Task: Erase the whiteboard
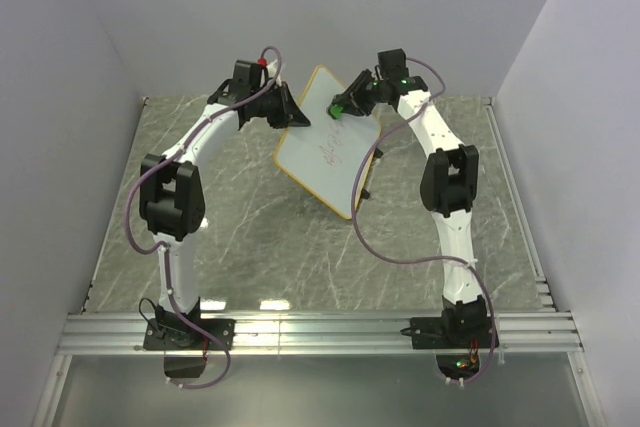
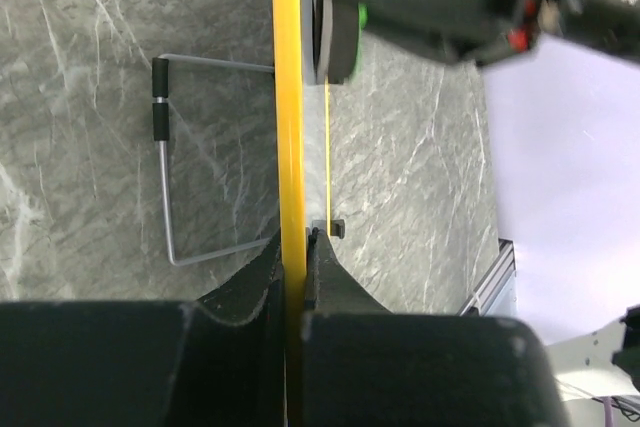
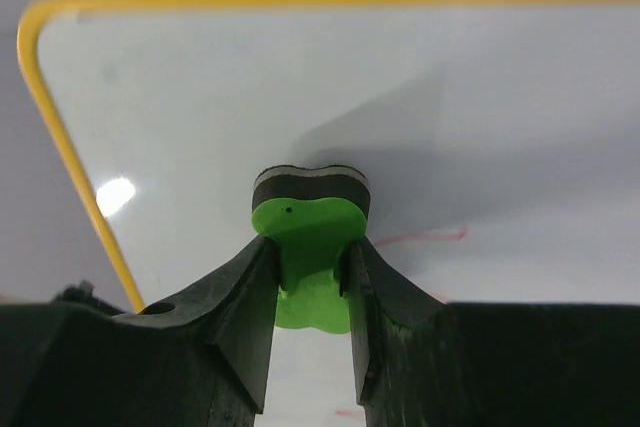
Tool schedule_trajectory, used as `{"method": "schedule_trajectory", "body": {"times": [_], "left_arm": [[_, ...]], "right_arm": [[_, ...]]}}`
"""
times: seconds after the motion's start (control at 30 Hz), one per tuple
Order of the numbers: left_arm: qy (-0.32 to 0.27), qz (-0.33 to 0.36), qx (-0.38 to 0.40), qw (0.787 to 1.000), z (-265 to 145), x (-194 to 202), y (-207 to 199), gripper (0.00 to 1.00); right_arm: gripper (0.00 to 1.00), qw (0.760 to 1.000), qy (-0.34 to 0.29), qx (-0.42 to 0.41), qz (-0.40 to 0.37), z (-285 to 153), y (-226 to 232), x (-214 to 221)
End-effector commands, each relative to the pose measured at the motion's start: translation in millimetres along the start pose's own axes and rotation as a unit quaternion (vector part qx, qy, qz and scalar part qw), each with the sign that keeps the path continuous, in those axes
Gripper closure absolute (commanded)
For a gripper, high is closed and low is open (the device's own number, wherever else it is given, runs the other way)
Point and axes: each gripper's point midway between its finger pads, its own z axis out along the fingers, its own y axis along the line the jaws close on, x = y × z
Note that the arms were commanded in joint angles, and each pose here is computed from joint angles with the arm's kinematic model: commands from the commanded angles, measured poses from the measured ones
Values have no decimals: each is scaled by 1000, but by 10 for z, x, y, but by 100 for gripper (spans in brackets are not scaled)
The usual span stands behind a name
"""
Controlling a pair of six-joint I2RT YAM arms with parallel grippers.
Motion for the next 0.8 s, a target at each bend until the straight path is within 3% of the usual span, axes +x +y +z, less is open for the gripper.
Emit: {"method": "schedule_trajectory", "body": {"times": [0.0,0.17,0.3,0.57,0.7,0.77], "left_arm": [[107,61,-52,991,265,801,214,100],[112,68,-66,989,293,791,267,100],[114,66,-60,989,343,784,269,100],[111,66,-67,989,386,752,307,100],[105,63,-68,990,394,705,283,100],[104,62,-69,990,399,698,287,100]], "right_arm": [[100,999,-21,0,25,57,-169,-306],[100,1000,3,15,9,145,-368,-220],[100,998,51,23,-10,204,-458,122],[100,982,153,4,-109,106,-241,1185],[100,970,194,2,-147,-96,-337,1765],[100,963,224,16,-145,-137,-591,2071]]}}
